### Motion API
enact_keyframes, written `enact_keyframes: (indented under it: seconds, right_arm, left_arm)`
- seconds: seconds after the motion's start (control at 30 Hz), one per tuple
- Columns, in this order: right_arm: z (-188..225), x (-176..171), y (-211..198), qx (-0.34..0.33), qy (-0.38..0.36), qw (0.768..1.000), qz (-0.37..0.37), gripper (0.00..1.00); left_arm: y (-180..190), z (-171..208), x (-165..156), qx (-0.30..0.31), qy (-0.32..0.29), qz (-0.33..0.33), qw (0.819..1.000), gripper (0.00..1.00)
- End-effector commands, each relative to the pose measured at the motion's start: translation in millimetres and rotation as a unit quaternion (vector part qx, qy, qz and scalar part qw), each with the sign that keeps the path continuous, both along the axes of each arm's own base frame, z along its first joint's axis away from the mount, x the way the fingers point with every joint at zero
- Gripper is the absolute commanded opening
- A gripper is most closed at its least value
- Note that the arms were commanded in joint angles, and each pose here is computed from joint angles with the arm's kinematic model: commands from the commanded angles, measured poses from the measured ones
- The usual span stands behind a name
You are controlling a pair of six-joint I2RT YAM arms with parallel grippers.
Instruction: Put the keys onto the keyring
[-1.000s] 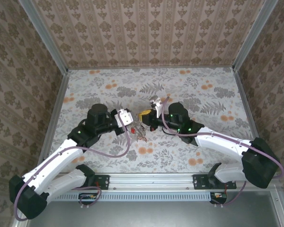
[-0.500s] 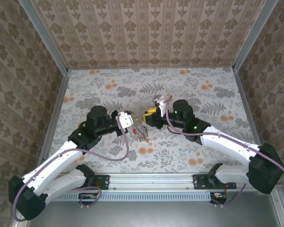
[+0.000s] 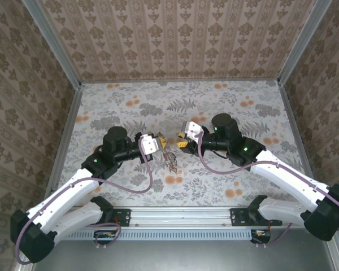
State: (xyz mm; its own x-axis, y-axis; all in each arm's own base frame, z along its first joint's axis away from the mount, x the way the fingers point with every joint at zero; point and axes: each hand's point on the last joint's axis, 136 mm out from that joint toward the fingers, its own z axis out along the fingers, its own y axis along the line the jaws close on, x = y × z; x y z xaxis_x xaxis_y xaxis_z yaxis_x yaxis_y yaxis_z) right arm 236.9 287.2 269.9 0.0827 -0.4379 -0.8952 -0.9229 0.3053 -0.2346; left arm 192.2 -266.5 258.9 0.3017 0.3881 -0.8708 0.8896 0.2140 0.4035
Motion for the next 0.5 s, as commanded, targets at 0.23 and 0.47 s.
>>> enact_keyframes:
  seconds: [0.23, 0.47]
  right_arm:
    - [14, -22, 7, -0.046, -0.093, 0.990, 0.100, 0.27]
    - [7, -25, 12, -0.065, -0.087, 0.988, 0.109, 0.31]
  left_arm:
    - [-20, 31, -23, -0.051, 0.012, -0.088, 0.995, 0.00]
    - [-25, 34, -24, -0.059, 0.022, -0.099, 0.993, 0.00]
